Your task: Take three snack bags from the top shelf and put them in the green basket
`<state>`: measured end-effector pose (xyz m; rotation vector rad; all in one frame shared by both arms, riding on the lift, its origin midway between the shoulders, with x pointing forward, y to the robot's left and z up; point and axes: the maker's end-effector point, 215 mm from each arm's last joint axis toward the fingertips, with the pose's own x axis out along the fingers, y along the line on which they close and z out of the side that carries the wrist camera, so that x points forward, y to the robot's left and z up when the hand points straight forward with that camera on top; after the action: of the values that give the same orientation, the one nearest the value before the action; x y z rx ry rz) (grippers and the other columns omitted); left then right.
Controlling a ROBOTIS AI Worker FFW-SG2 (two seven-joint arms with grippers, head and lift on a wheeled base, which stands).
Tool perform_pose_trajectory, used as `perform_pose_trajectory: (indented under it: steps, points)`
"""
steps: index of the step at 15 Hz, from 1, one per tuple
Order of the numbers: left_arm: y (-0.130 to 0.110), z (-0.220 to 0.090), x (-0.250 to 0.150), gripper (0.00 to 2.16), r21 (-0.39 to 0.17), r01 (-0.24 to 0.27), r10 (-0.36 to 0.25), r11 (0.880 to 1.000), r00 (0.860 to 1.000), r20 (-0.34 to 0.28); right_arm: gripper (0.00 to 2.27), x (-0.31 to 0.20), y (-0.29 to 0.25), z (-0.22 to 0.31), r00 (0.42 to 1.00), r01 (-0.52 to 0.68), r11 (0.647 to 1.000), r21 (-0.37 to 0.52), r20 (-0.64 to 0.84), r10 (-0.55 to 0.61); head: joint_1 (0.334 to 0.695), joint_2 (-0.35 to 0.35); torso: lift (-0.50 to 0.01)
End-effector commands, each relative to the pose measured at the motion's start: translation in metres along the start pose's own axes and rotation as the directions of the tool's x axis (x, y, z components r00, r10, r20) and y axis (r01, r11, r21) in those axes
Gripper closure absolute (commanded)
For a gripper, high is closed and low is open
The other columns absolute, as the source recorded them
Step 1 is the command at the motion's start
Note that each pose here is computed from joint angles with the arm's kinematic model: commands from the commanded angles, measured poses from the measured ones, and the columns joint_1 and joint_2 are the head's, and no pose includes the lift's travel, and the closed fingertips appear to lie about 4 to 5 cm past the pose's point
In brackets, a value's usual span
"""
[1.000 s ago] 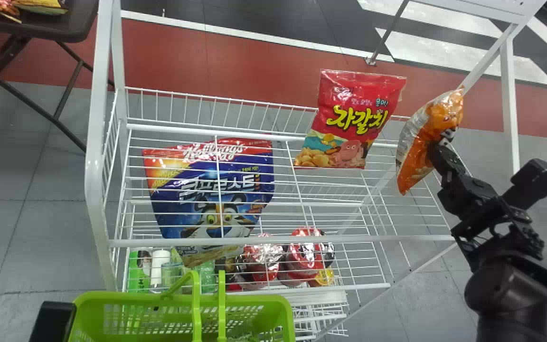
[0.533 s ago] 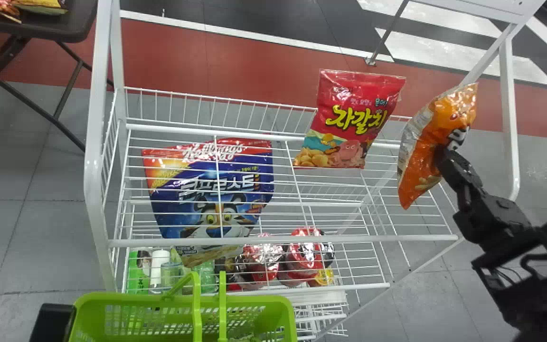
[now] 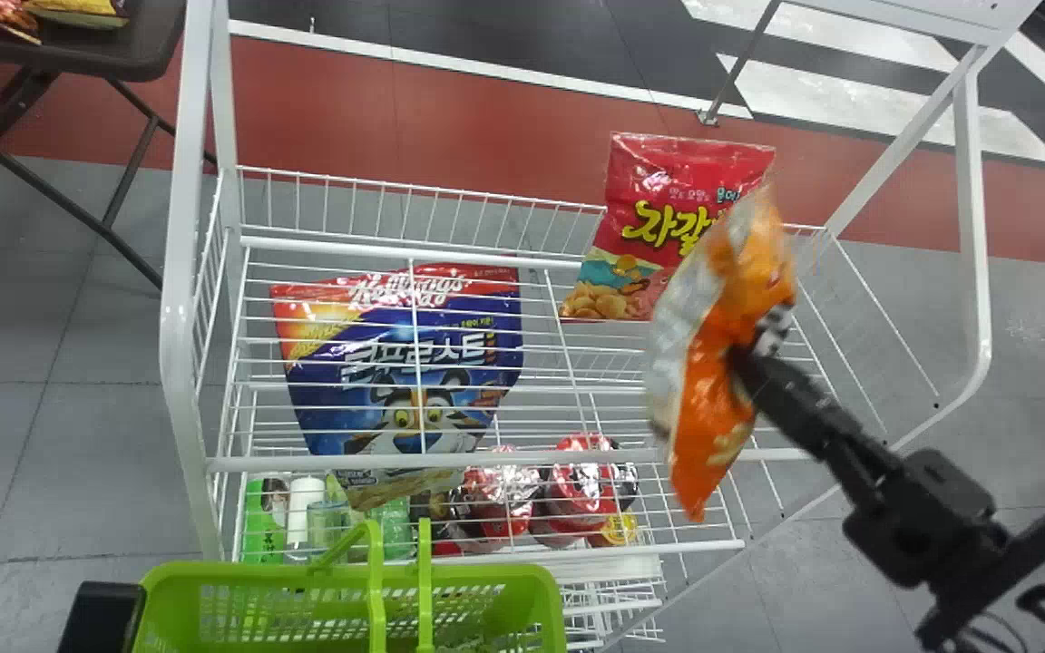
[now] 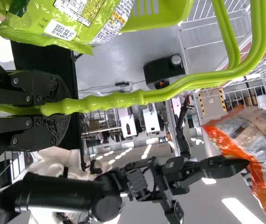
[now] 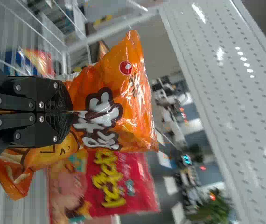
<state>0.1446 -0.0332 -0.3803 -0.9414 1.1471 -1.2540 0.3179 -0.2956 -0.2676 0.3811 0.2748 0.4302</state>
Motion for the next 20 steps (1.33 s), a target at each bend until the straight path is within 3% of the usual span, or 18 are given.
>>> perform_pose_trajectory:
  steps: [1, 4, 8, 12, 16, 18, 20]
  points:
    - [0.000, 0.003, 0.000, 1.77, 0.003, -0.002, 0.002, 1.000, 1.000, 0.005, 2.24, -0.008, 0.024, -0.037, 0.989, -0.064, 0.989, 0.133, -0.122, 0.080, 0.695, -0.350, -0.044]
    - [0.002, 0.004, 0.002, 1.77, 0.009, -0.012, 0.012, 1.000, 1.000, 0.005, 2.24, -0.024, 0.055, -0.073, 0.955, -0.111, 0.953, 0.282, -0.235, 0.181, 0.695, -0.350, -0.044]
    - [0.004, 0.007, 0.002, 1.77, 0.019, -0.025, 0.025, 1.000, 1.000, 0.005, 2.24, -0.059, 0.093, -0.121, 0.874, -0.087, 0.852, 0.516, -0.371, 0.314, 0.695, -0.350, -0.044]
    - [0.003, 0.008, 0.001, 1.77, 0.023, -0.023, 0.023, 0.999, 1.000, 0.004, 2.24, -0.065, 0.081, -0.161, 0.852, 0.007, 0.808, 0.589, -0.426, 0.303, 0.695, -0.350, -0.044]
    - [0.001, 0.007, 0.002, 1.77, 0.030, -0.019, 0.019, 0.999, 1.000, -0.001, 2.24, -0.050, 0.085, -0.220, 0.809, 0.070, 0.734, 0.676, -0.469, 0.355, 0.695, -0.350, -0.044]
    - [0.000, 0.006, 0.002, 1.77, 0.031, -0.020, 0.020, 0.999, 1.000, -0.001, 2.24, -0.042, 0.093, -0.245, 0.779, 0.096, 0.716, 0.692, -0.500, 0.379, 0.695, -0.350, -0.044]
    - [-0.005, 0.002, 0.001, 1.77, 0.035, -0.018, 0.018, 0.999, 1.000, -0.003, 2.24, -0.032, 0.098, -0.260, 0.756, 0.114, 0.726, 0.678, -0.533, 0.379, 0.695, -0.350, -0.044]
